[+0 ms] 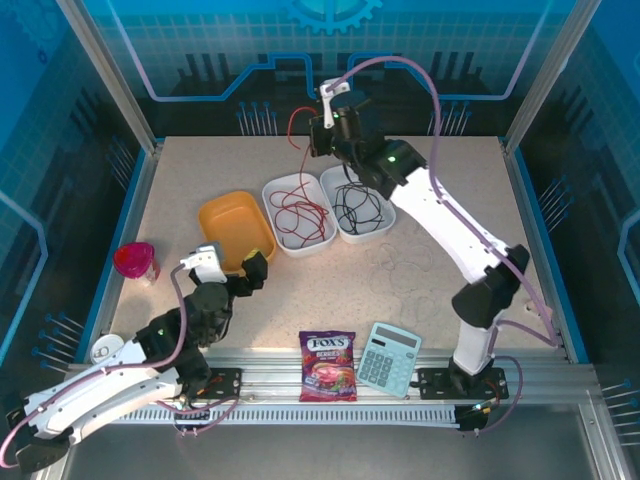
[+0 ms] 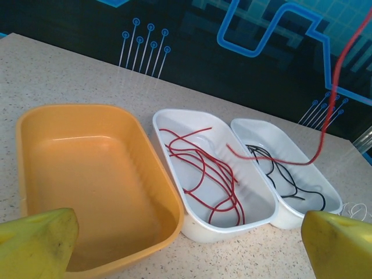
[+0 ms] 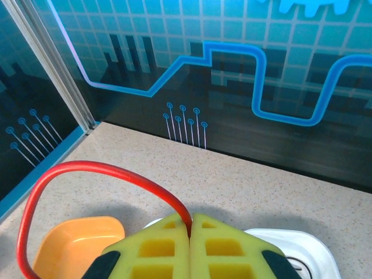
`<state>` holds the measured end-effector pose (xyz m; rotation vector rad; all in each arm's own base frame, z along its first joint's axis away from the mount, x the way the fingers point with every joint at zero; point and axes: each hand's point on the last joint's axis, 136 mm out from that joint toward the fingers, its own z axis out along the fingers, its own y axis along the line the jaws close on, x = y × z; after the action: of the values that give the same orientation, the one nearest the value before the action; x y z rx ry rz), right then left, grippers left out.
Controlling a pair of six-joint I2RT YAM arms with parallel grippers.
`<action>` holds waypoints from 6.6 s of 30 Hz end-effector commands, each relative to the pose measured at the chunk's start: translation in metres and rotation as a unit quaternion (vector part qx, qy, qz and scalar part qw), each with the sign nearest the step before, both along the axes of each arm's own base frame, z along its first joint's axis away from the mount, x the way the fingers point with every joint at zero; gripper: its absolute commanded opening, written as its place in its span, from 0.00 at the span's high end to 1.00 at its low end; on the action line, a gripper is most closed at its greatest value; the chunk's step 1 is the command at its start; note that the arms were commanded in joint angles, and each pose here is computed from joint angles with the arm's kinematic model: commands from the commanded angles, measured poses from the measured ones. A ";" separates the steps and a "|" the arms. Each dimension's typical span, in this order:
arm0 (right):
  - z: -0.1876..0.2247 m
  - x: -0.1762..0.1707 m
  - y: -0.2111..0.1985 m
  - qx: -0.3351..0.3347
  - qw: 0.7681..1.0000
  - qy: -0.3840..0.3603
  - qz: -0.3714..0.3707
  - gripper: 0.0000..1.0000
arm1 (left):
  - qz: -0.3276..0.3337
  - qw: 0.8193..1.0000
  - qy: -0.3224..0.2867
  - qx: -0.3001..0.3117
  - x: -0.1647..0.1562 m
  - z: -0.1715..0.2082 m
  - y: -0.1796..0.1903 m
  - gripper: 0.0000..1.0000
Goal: Untangle the cables
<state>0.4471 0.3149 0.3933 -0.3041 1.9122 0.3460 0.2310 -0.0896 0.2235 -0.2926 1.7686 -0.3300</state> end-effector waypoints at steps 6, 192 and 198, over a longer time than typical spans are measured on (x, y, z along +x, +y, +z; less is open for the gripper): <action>-0.068 0.030 0.021 -0.056 0.996 0.065 -0.029 1.00 | 0.024 1.000 0.013 0.009 -0.006 -0.015 0.017 0.01; -0.325 -0.115 -0.255 0.015 0.880 0.406 -0.247 0.29 | 0.114 0.957 0.102 0.246 0.133 0.096 0.052 1.00; -0.326 -0.115 -0.253 0.012 0.880 0.408 -0.245 0.29 | 0.114 0.946 0.195 0.234 0.149 0.030 0.067 1.00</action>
<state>0.3233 0.0563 0.0528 0.4442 2.7490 0.1434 0.3794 -0.0292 0.2871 -0.2023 2.0170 0.3281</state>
